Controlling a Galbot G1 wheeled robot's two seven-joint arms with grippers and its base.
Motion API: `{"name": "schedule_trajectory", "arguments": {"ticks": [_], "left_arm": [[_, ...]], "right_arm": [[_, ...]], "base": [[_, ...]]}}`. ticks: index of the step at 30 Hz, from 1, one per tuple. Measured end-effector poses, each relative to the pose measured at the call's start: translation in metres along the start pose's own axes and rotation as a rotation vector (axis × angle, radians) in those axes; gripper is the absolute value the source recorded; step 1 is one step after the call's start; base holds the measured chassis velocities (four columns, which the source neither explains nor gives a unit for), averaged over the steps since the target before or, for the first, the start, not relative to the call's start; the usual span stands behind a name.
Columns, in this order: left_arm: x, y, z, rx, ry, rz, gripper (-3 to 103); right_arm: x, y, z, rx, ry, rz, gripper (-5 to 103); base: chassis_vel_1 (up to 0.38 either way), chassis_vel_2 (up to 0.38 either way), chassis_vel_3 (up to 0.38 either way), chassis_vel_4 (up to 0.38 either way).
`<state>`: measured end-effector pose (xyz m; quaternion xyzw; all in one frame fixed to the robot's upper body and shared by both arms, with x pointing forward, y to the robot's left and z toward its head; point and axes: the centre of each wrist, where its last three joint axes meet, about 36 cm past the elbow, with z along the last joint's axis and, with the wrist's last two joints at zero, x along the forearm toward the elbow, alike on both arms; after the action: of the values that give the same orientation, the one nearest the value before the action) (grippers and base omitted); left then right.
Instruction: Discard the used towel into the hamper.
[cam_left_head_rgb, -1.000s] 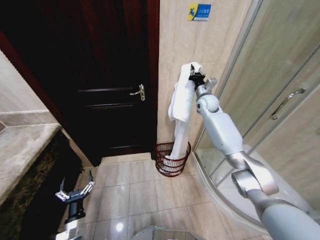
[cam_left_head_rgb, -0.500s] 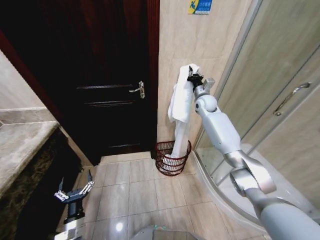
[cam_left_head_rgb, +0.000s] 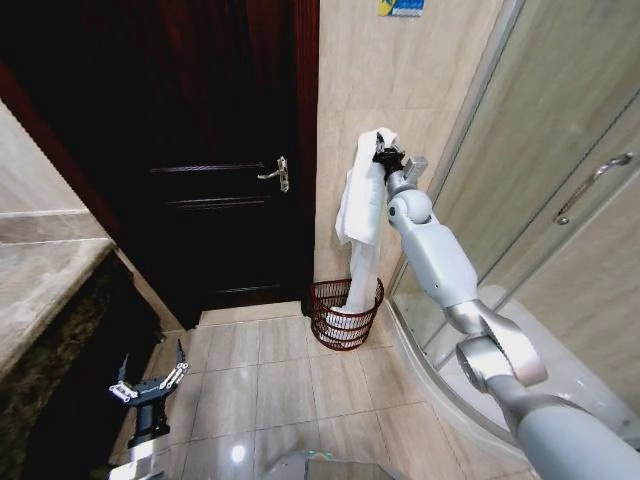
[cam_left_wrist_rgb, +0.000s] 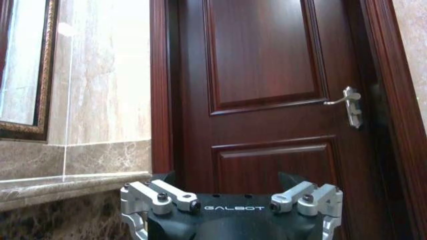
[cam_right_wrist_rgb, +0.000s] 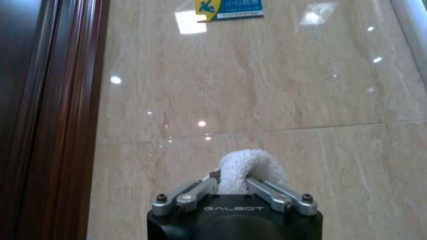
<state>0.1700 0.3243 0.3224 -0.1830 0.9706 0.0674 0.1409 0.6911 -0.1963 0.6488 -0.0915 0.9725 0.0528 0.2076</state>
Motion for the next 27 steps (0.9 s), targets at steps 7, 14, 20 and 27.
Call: {"name": "schedule_trajectory", "arguments": {"ticks": [7,14,20,27], "left_arm": [[0.001,0.001,0.0,-0.002,0.002,-0.003,100],[0.001,0.002,-0.001,-0.002,-0.001,-0.002,100],[0.0,0.001,-0.003,-0.003,-0.006,0.0,100],[0.001,0.003,-0.005,-0.007,-0.007,0.001,100]], "right_arm": [[0.001,0.0,0.003,0.003,0.002,0.005,3],[0.004,-0.004,0.008,0.003,0.008,0.015,3],[0.007,-0.004,0.011,0.001,0.011,0.018,3],[0.013,-0.001,0.022,-0.003,0.02,0.019,3]], "base": [[0.0,0.0,0.0,0.0],[0.0,0.0,0.0,0.0],[0.0,0.0,0.0,0.0],[0.0,0.0,0.0,0.0]]}}
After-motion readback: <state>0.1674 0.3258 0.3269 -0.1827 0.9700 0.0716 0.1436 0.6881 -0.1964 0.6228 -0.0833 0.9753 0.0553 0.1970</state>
